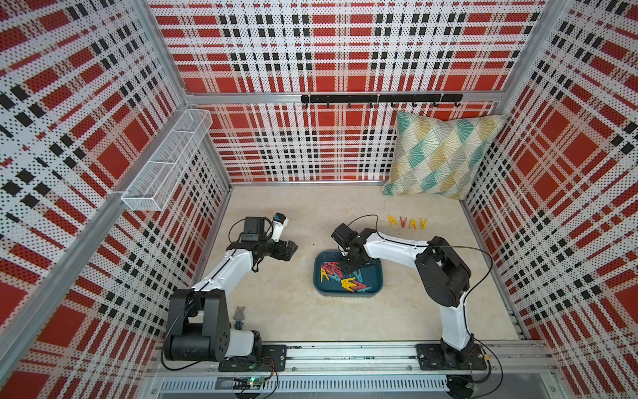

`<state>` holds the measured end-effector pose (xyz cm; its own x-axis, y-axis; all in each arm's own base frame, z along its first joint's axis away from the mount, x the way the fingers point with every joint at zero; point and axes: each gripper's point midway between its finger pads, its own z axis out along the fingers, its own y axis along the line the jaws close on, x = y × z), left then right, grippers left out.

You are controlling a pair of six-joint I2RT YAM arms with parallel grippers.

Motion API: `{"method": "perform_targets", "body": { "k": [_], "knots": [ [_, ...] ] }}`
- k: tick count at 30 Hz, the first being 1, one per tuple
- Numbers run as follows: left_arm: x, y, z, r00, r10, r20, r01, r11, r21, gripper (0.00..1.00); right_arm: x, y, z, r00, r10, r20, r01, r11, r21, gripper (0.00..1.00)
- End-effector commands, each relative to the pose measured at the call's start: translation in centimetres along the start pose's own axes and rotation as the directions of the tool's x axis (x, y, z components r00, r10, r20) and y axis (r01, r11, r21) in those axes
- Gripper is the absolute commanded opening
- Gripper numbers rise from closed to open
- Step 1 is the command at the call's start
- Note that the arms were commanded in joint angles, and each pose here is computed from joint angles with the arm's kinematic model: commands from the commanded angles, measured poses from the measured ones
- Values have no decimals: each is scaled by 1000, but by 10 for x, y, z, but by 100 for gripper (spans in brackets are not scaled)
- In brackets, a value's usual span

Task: Take the clothespins out of the storage box
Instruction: Pick up the clothespin from the storage box.

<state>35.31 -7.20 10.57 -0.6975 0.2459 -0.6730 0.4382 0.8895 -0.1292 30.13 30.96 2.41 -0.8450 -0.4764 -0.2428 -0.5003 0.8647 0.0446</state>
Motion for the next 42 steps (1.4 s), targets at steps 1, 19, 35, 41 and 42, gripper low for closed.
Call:
{"method": "perform_targets", "body": {
  "k": [1, 19, 35, 41, 42],
  "knots": [
    [-3, 2, -2, 1000, 1, 19, -1, 1000, -1, 92, -2, 3, 3, 1000, -15, 5, 15, 1000, 7, 26],
    [-2, 1, -1, 1000, 0, 16, 0, 1000, 1, 92, -28, 9, -73, 984, 27, 178, -17, 998, -58, 18],
    [-2, 2, -1, 1000, -1, 15, 1, 1000, 1, 92, -21, -113, -135, 920, 297, 255, -284, 955, -87, 16],
    [-2, 2, -2, 1000, 0, 17, 0, 1000, 0, 92, 7, -213, -125, 860, 461, 219, -470, 883, -13, 15],
    [-3, 2, -1, 1000, 0, 17, 0, 1000, 0, 92, 11, -229, -125, 850, 479, 218, -492, 870, 10, 15]
  ]
}}
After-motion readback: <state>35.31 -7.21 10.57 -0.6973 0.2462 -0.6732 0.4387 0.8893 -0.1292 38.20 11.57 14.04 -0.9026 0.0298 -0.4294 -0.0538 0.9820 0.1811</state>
